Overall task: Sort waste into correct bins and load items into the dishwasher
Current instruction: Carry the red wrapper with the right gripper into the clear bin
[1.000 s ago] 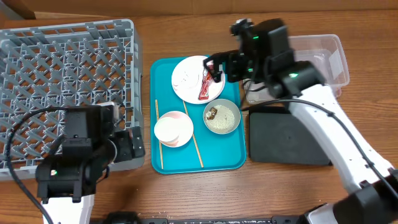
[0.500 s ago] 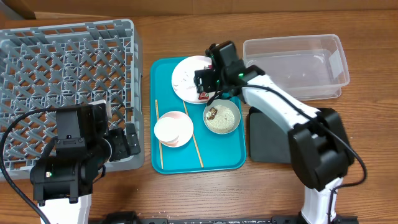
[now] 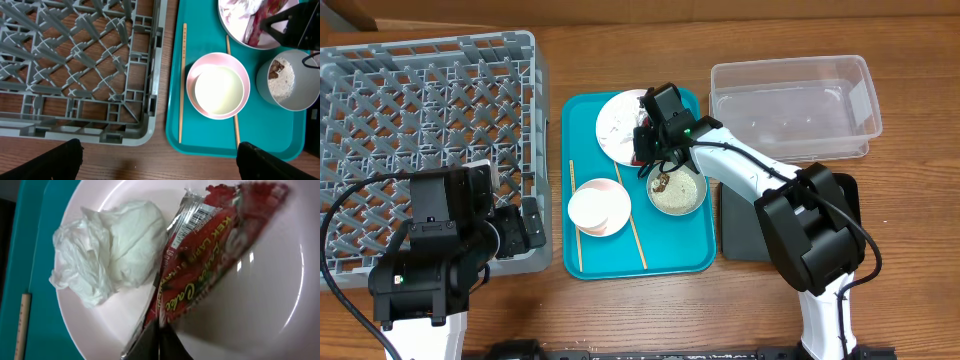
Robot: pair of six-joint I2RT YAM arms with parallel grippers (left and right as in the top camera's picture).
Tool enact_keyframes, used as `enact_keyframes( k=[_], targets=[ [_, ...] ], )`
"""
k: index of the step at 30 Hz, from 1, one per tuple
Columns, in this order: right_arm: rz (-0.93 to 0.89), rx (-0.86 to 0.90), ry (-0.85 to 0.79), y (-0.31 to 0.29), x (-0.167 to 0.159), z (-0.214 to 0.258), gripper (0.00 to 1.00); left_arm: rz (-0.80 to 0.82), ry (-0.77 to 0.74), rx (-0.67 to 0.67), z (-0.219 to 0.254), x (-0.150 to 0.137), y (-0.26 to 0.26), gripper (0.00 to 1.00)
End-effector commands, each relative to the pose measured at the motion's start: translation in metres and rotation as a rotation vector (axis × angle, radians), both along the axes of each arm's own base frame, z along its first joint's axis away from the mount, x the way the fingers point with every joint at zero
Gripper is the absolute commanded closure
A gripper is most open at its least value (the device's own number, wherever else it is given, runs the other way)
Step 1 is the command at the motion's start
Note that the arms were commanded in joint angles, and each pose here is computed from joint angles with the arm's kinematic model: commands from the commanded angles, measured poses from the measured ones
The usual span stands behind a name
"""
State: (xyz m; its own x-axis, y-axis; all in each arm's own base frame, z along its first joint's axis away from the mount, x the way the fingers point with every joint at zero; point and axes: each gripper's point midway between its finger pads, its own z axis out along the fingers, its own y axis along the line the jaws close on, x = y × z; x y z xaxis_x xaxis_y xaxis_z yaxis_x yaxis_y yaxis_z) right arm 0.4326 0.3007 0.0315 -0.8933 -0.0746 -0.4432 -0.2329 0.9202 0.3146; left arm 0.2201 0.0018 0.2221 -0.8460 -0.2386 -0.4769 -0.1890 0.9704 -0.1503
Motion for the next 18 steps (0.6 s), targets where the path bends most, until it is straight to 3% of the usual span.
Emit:
enact_keyframes(
  k=[1,5,11,18],
  targets=[
    [-0.014,0.013,-0.043,0.001,0.010,0.028,0.96,0.004,-0.023,-0.001,0.008,0.002,0.001,0.00],
    [-0.065,-0.001,-0.118,-0.016,0.022,0.078,0.96,0.004,-0.022,-0.001,0.008,0.002,0.001,0.00],
    [-0.223,0.007,-0.273,-0.088,0.034,0.180,0.96,0.003,-0.020,0.000,0.008,0.002,0.001,0.00],
    [-0.460,-0.097,-0.129,-0.199,0.032,0.157,0.94,0.004,-0.030,0.000,0.009,0.004,0.001,0.00]
  ],
)
